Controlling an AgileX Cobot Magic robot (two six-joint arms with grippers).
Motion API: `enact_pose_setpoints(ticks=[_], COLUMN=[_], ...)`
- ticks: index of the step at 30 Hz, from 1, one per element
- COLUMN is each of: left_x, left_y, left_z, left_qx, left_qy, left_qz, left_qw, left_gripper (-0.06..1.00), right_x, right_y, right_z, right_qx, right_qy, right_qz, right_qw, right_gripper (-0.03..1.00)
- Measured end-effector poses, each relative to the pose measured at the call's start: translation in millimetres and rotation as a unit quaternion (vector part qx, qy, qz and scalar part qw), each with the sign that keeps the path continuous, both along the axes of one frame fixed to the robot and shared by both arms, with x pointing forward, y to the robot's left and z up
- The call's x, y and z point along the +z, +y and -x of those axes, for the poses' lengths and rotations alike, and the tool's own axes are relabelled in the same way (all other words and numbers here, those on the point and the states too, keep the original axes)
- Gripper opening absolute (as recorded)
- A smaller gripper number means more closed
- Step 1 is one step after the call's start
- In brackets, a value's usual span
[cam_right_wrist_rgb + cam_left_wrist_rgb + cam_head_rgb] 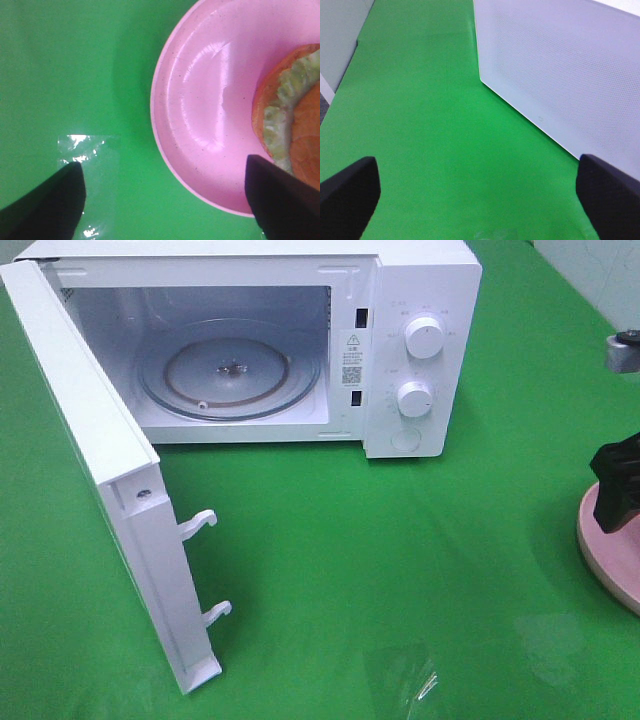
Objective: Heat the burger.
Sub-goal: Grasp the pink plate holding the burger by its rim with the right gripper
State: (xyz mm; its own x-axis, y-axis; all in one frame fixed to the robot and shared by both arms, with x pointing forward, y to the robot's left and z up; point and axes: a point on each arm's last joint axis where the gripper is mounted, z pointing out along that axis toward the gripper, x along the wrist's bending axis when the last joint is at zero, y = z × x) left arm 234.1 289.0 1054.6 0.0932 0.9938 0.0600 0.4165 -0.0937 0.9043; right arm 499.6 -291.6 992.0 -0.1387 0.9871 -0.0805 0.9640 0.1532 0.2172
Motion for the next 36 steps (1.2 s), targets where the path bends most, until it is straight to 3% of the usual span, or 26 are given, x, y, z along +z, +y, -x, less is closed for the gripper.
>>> enact_pose_setpoints(ticks=[14,36], left_x=[0,0], left_y=[0,0], left_z=[0,0], left_qx=[0.0,0.0], left_qy=[0.0,0.0], left_qz=[0.0,0.0], left_qw=[1.0,1.0], left_gripper=[0.99,0.99], right_x=[-34,-84], right_y=[12,9], right_z=[-15,-31], right_qx=[0.019,-0.012], right_qy=[0.02,0.05], right_qz=[-0.004,0.016], right_qw=[1.0,0.999], right_gripper=[0.81,0.77])
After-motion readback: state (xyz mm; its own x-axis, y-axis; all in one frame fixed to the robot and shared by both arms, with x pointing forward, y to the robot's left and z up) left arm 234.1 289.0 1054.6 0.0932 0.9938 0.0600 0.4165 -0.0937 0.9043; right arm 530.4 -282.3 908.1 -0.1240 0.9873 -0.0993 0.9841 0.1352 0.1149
